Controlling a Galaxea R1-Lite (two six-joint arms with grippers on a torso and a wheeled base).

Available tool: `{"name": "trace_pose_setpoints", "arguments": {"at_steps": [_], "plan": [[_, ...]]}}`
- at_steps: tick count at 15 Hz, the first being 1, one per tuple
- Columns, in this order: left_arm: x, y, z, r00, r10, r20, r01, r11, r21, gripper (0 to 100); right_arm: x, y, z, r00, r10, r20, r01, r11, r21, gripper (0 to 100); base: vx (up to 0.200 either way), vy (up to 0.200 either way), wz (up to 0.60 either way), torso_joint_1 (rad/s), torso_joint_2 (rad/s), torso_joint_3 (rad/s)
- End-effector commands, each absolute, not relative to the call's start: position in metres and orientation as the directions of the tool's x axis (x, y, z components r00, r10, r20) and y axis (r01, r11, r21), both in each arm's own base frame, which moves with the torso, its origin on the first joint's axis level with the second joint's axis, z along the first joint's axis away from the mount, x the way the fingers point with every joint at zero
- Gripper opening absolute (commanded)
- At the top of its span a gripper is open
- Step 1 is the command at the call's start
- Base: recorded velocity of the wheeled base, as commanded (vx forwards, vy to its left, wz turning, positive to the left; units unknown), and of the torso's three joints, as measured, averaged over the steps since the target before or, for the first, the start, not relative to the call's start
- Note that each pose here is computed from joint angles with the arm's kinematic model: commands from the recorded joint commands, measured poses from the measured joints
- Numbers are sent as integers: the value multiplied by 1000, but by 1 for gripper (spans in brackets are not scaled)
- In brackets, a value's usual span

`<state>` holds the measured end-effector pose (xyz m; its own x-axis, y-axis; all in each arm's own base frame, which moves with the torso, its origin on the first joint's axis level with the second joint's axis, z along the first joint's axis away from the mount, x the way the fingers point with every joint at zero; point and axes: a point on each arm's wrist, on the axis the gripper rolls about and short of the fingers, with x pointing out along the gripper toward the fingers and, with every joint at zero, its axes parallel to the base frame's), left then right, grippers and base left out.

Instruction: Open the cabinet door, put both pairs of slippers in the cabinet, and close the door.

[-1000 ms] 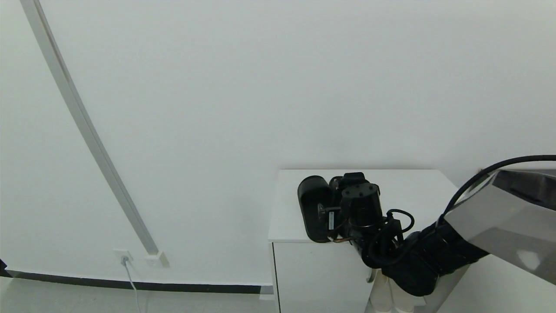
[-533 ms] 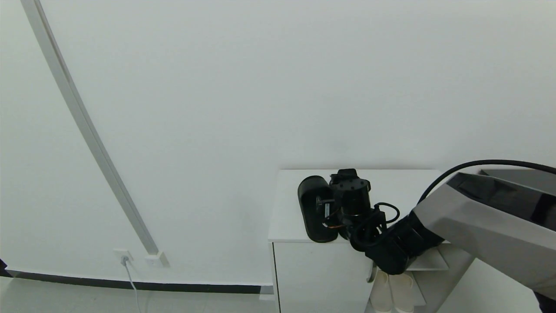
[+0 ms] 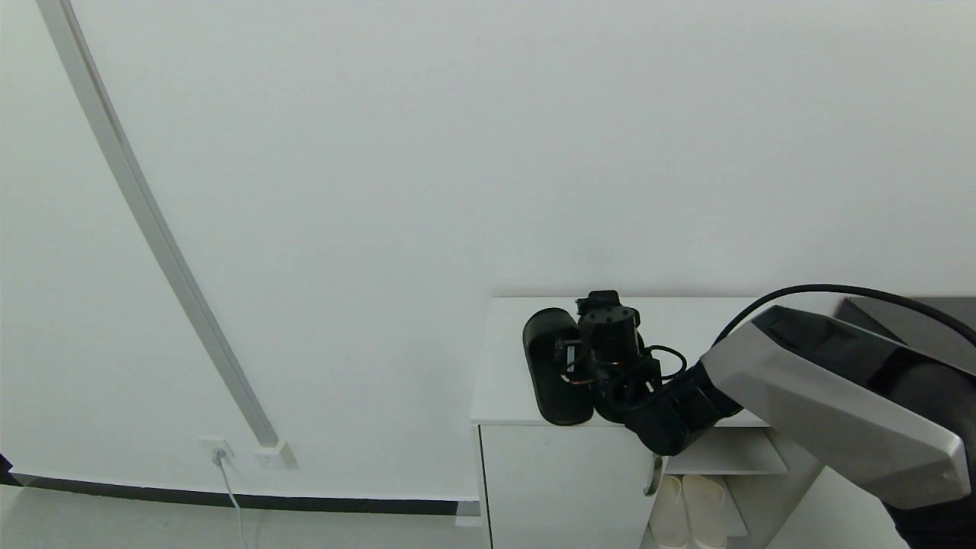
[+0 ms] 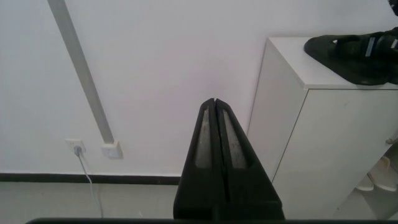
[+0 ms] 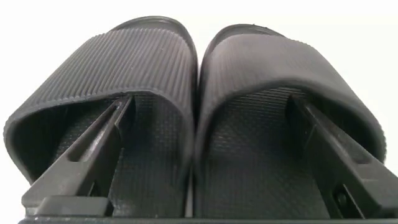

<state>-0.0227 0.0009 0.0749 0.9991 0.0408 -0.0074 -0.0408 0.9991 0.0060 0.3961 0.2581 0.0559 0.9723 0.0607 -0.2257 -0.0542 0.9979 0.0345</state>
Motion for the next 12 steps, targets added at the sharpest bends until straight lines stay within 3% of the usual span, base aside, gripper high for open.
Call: {"name": "trace_pose_setpoints", "arguments": {"at_steps": [1,8,12], "plan": [[-23,1,75,999,41,-8,-41,999,6,0,399,259,53,973,57,-226,-50,998,35,0,0,0,0,0,0,0],[-23,1,75,999,44,-8,-44,999,5,0,398,259,58,974,60,-217,-52,998,40,0,0,0,0,0,0,0],[-23,1,75,999,44,-8,-44,999,6,0,368,250,99,969,149,-195,-143,989,45,0,0,0,0,0,0,0]]}}
